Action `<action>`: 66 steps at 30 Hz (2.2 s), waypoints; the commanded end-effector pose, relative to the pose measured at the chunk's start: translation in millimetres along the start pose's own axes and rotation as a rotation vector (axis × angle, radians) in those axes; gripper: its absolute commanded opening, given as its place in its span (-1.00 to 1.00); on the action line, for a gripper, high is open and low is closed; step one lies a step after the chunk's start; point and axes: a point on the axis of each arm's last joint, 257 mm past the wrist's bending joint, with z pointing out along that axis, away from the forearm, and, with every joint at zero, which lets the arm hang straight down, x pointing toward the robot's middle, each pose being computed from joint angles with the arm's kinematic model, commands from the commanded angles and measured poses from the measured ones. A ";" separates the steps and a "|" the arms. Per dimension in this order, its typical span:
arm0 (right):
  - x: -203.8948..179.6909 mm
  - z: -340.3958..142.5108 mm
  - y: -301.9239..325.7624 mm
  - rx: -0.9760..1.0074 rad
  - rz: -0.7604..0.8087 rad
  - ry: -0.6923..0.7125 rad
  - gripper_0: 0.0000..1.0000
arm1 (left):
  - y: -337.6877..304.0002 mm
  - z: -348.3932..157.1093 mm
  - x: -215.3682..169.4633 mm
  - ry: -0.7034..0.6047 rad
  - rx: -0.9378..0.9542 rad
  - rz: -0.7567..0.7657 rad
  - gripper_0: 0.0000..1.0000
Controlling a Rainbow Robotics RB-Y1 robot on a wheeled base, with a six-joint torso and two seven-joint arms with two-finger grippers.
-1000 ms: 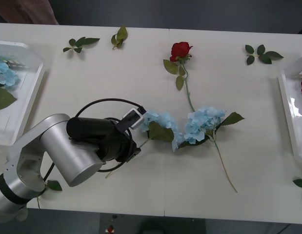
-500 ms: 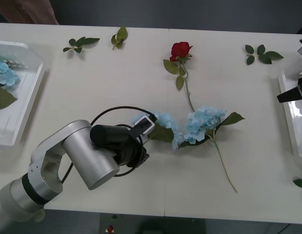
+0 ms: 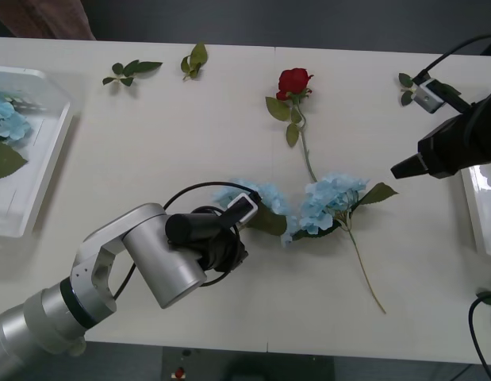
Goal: Put the red flowers into the right box and the blue flowers into the left box
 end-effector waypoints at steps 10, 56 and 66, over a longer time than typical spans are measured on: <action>7.0 47.4 54.6 0.033 -0.036 0.008 1.00 | 0.1 -2.8 -26.5 -0.049 -0.004 -0.014 -1.00; 100.7 135.7 87.4 0.097 0.123 0.147 1.00 | 351.2 -285.2 97.7 0.164 -0.513 -0.409 -1.00; 106.9 150.9 79.8 0.126 0.131 0.149 1.00 | 382.0 -254.7 165.6 0.237 -0.508 -0.532 -1.00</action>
